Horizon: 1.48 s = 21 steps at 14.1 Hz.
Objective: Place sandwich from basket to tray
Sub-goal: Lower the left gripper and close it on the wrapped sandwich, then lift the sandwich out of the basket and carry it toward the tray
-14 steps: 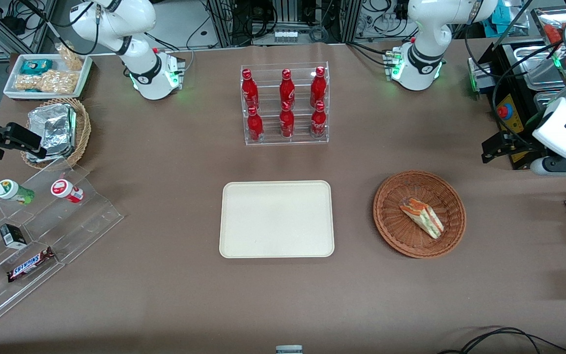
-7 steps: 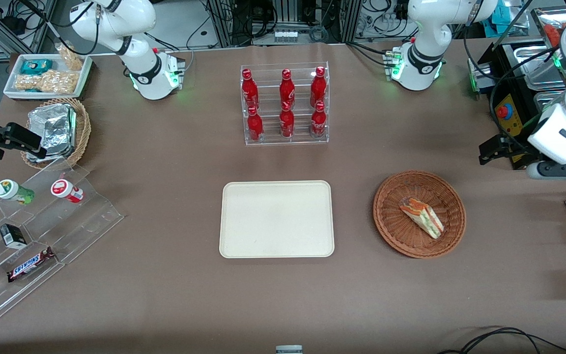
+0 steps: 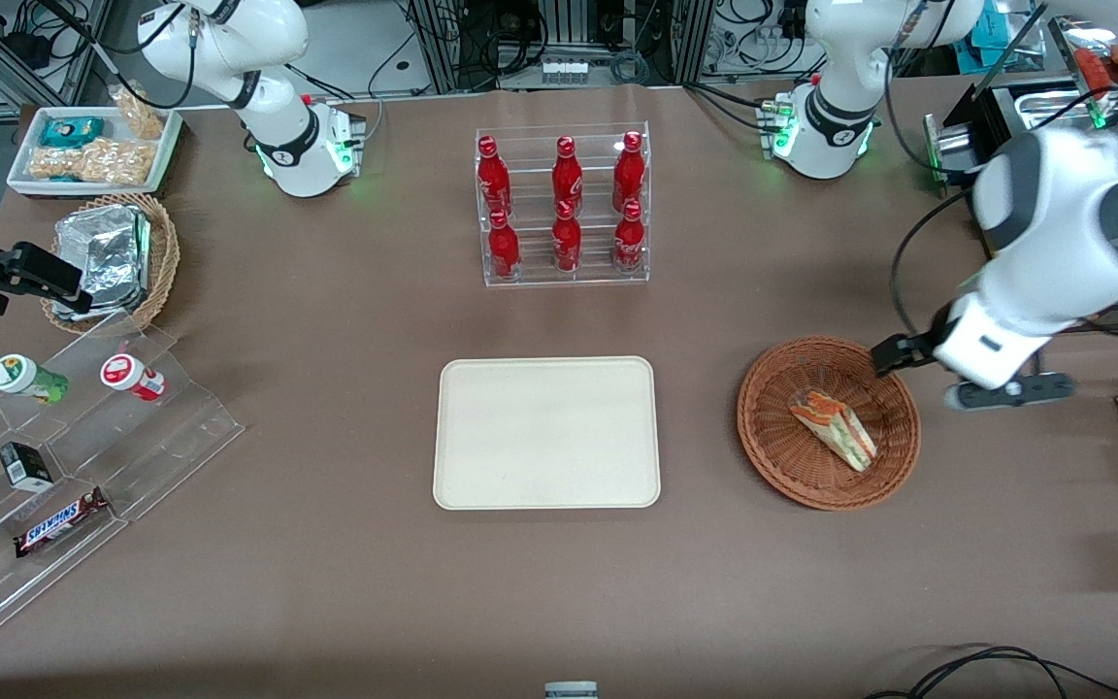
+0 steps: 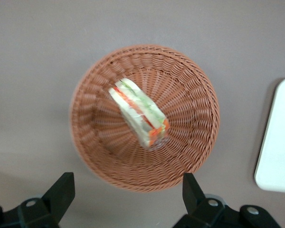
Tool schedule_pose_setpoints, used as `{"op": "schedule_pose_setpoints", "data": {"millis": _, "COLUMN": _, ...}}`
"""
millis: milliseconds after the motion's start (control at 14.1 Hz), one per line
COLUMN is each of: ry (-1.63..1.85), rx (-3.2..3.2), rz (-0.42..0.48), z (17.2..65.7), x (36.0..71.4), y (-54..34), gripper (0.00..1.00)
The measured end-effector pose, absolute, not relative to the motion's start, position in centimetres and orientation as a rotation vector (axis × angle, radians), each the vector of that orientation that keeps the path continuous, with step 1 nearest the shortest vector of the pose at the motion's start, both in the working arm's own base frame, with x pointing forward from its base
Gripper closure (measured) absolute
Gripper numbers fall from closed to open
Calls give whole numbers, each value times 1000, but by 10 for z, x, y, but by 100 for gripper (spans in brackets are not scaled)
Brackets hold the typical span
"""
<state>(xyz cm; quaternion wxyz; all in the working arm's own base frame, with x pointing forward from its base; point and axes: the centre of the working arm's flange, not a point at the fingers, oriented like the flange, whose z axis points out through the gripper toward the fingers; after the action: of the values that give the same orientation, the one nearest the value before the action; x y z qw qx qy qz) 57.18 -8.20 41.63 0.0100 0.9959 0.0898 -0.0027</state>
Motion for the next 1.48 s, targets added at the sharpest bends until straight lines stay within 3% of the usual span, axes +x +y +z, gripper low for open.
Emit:
{"op": "schedule_pose_setpoints", "data": {"millis": 354, "ry": 850, "rx": 2980, "rz": 66, "z": 350, "x": 557, "y": -94, "gripper": 0}}
{"op": "schedule_pose_setpoints", "data": {"millis": 636, "ry": 1272, "rx": 2840, "rz": 13, "z": 316, "x": 568, "y": -99, "gripper": 0}}
{"op": "schedule_pose_setpoints", "data": {"millis": 1202, "ry": 1489, "rx": 2788, "rz": -98, "z": 264, "x": 604, "y": -99, "gripper": 4}}
{"op": "schedule_pose_setpoints", "data": {"millis": 1273, "ry": 1515, "rx": 2782, "rz": -112, "z": 259, "x": 605, "y": -99, "gripper": 10}}
{"op": "schedule_pose_setpoints", "data": {"millis": 1485, "ry": 1546, "rx": 2803, "rz": -190, "z": 254, "x": 603, "y": -98, "gripper": 45}}
